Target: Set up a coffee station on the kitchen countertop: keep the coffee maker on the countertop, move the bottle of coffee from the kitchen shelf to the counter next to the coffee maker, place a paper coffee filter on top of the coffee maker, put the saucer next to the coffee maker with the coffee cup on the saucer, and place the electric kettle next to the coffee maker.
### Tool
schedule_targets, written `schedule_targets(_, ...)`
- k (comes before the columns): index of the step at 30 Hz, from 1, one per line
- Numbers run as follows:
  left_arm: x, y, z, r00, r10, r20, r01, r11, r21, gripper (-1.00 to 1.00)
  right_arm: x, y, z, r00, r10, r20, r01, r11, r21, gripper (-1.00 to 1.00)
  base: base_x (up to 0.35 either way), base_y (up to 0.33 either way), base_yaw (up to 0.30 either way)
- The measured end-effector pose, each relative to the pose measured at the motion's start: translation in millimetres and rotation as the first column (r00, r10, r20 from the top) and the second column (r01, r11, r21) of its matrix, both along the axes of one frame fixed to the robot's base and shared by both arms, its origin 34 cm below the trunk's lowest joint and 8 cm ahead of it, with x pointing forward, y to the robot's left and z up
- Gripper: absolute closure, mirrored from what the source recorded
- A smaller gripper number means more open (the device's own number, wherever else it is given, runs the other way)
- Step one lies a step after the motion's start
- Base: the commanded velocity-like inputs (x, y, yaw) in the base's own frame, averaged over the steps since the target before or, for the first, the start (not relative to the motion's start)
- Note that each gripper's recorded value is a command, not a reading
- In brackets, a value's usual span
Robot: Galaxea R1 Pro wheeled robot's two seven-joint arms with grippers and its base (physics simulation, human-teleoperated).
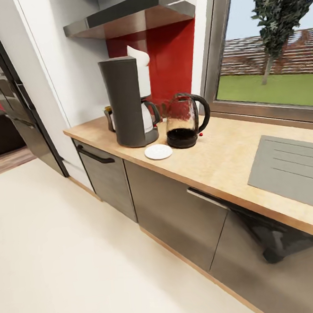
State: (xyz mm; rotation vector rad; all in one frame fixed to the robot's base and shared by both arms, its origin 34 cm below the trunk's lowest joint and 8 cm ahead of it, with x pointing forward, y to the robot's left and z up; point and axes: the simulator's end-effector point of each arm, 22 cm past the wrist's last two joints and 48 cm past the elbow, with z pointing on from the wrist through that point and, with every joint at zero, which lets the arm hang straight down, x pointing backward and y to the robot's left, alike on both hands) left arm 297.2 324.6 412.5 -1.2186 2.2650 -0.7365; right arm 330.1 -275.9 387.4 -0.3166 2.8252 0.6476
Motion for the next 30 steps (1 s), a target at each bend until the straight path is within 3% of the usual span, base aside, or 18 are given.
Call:
schedule_targets(23,0.1,0.8,-0.1,1.0,0.006,0.0,-0.006,1.0,0.0,-1.0,-11.2,-5.9,-3.6,1.0,-0.005,-0.025,0.005,1.0,-0.018,-1.0,0.014,0.026,-0.23)
schedule_targets(30,0.0,0.5,-0.4,1.0,0.004,-0.001,-0.004,1.0,0.0,-1.0,-11.1,-6.5,-3.8,1.0,-0.005,-0.026,0.005,1.0,-0.018,-1.0,-0.219,0.0,-0.142)
